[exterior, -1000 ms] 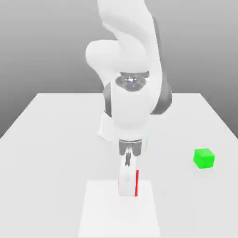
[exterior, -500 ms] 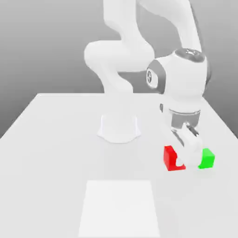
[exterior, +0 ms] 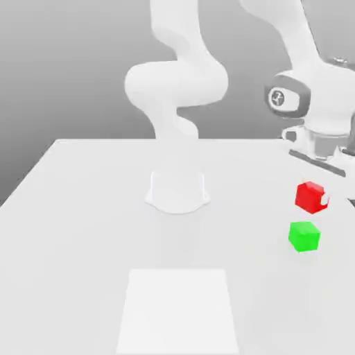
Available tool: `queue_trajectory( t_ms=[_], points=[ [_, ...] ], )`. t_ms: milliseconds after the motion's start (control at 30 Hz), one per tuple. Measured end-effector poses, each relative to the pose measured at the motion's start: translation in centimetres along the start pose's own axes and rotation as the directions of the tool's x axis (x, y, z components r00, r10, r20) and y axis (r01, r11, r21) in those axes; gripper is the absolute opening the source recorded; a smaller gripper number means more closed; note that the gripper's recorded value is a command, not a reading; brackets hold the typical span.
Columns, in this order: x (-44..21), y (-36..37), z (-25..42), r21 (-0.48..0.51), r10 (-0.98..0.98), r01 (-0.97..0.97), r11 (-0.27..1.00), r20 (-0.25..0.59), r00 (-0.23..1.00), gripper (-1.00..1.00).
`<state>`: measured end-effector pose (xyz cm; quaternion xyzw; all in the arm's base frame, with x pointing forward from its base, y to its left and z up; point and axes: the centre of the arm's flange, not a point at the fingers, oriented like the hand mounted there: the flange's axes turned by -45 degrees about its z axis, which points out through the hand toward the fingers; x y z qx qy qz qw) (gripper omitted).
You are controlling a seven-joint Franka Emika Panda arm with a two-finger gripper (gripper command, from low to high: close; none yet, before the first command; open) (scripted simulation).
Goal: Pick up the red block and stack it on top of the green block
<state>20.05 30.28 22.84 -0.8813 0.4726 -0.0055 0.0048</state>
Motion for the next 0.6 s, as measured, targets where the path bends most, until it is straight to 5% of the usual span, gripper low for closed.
queue_trajectory(
  t_ms=[400,433,600],
  points=[
    [0.2,0.1,3.9,-0.005,0.005,-0.005,1.0,0.004,1.0,-1.0],
    [0.2,0.1,3.9,-0.004,0.005,-0.005,1.0,0.004,1.0,1.0],
    [0.2,0.1,3.9,-0.004,0.005,-0.005,1.0,0.004,1.0,1.0]
  ],
)
